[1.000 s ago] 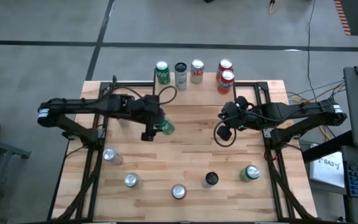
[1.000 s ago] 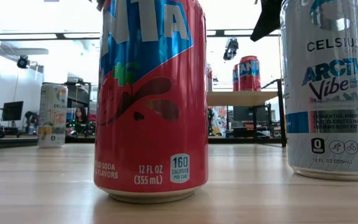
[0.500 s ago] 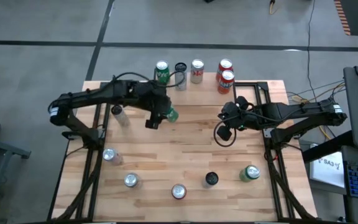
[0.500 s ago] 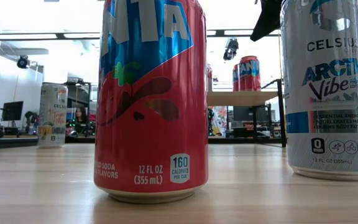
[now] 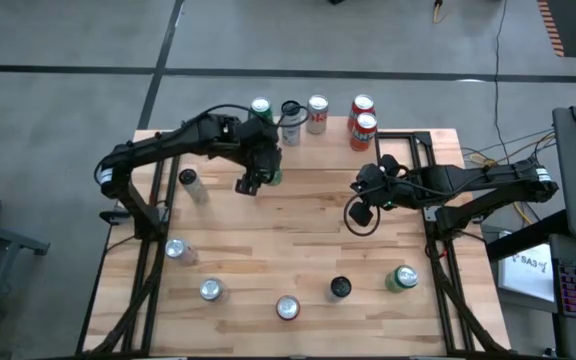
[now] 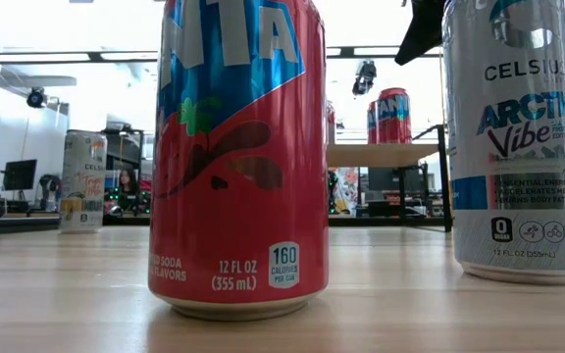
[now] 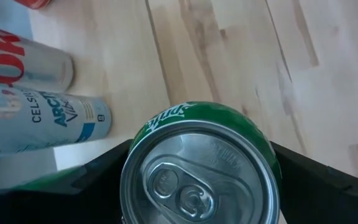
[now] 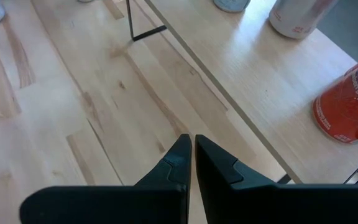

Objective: Place canned beverage on shelf
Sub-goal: Put the top green soda can on the shelf aligned with the other green soda can

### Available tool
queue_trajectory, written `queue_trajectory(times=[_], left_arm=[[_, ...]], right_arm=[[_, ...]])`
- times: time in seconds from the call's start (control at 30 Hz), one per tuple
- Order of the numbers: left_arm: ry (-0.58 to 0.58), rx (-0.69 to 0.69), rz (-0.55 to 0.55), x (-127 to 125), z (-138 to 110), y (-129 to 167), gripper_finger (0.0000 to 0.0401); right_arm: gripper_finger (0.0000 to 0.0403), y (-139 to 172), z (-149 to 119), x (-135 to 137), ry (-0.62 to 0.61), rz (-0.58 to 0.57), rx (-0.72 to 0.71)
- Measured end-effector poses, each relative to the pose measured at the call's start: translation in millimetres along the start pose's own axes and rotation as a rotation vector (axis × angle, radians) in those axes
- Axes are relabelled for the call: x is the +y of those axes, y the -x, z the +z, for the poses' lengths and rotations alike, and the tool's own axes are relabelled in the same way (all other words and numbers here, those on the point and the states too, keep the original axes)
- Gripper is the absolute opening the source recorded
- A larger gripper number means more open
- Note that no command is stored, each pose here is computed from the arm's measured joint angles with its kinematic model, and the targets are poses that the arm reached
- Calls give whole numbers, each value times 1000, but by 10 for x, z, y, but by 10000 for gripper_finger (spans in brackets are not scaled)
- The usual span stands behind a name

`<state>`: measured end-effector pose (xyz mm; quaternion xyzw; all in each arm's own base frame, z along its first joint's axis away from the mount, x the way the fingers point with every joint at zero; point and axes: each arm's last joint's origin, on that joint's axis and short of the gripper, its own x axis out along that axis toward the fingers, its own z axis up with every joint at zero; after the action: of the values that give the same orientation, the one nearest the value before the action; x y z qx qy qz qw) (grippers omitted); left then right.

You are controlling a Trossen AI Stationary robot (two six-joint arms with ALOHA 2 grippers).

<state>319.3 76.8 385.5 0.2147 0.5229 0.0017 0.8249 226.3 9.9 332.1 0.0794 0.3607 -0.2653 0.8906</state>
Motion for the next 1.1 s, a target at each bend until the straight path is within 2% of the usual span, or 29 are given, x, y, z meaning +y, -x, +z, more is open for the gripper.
queue_trajectory(times=[0.17,0.53,0.8,1.1], left_arm=[[1,9,10,97,-64,-29,308],[111,24,72,420,-284,-130,308],[134,33,73,481,-348,-148,308],[131,49,43,501,-326,-298,308]], right_arm=[[12,0,0,-1,0,0,0],[12,1,1,-1,0,-1,-1],[12,1,2,-1,-2,-1,-3],[12,1,7,1,-4,1,-7]])
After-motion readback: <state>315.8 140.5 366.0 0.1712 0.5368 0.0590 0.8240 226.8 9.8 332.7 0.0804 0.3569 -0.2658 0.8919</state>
